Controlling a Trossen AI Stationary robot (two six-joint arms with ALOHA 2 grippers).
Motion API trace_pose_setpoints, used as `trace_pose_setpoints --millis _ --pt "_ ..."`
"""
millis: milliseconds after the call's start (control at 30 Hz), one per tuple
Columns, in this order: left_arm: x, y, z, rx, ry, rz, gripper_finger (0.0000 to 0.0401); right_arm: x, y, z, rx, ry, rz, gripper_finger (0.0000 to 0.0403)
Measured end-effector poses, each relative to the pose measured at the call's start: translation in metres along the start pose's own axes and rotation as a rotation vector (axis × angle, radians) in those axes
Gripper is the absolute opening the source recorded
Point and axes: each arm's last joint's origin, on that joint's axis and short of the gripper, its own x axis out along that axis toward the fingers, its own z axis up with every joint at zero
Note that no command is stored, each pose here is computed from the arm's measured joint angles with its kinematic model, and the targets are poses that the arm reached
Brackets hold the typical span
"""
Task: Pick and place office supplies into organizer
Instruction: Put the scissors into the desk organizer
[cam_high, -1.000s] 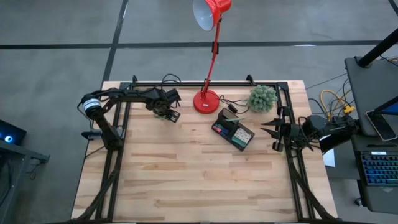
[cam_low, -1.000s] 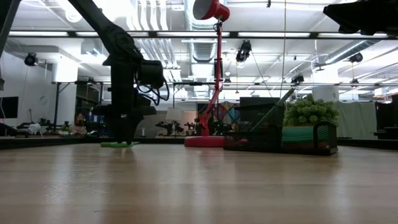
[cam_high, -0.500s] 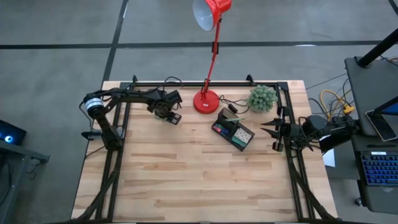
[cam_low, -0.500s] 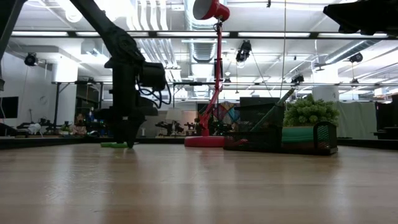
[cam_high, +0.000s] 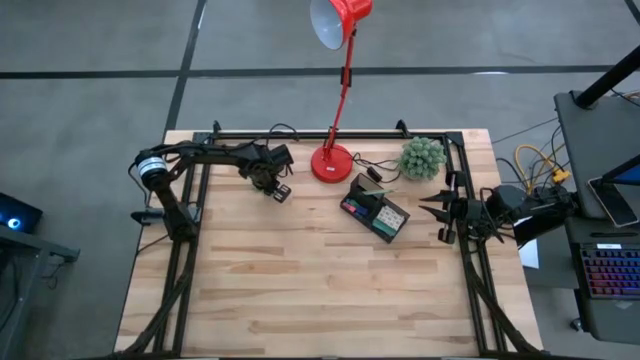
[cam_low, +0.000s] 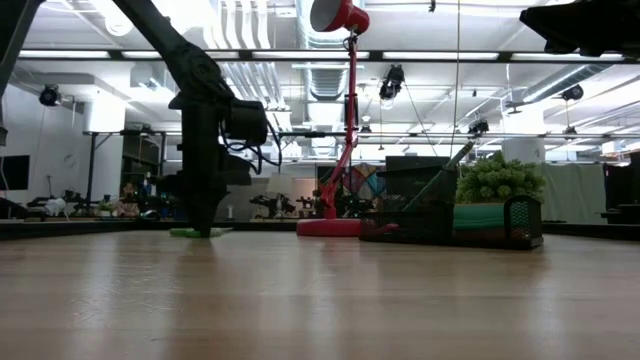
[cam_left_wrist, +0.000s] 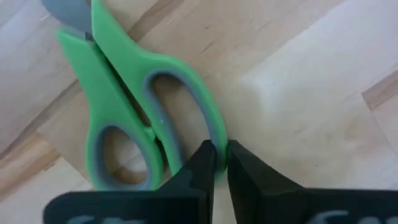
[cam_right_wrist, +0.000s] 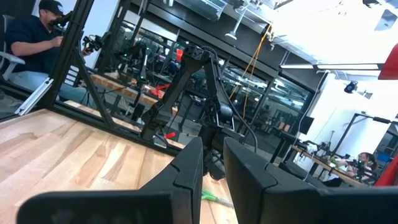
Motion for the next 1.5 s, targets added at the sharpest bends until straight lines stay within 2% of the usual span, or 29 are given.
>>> trace_pose_setpoints --millis 200,333,433,533,833,1033,1200,1367,1500 --pt "-0.004 0.0 0.001 0.025 0.009 -0.011 0.0011 0.0 0.0 0.0 0.0 0.0 0.0 0.0056" --pt "-0.02 -0.002 0.001 0.05 -0.001 -0.053 0.0011 0.0 0.0 0.0 -0.008 0.0 0.0 0.0056" --pt "-0.035 -0.003 -0.007 0.062 0.046 -0.087 0.0011 0.0 0.0 0.0 -0.008 0.0 -0.001 0.0056" --pt "-0.062 -0.008 -0.005 0.08 -0.051 -0.179 0.0011 0.0 0.0 0.0 -0.008 0.0 -0.001 0.0056" --pt "-0.115 -0.021 -0.036 0.16 -0.167 -0.341 0.0011 0.0 0.0 0.0 -0.014 -0.001 0.0 0.0056" --pt "-0.136 -0.045 -0.052 0.253 -0.251 -0.494 0.0011 0.0 0.0 0.0 -0.014 -0.002 -0.001 0.0056" --pt "-0.146 -0.073 -0.064 0.394 -0.297 -0.641 0.0011 0.0 0.0 0.0 -0.01 -0.004 -0.002 0.0056" --pt "-0.155 -0.092 -0.077 0.496 -0.301 -0.713 0.0011 0.0 0.0 0.0 -0.008 -0.004 -0.002 0.0056" --pt "-0.165 -0.112 -0.08 0.605 -0.399 -0.784 0.0011 0.0 0.0 0.0 -0.01 -0.004 -0.002 0.0056"
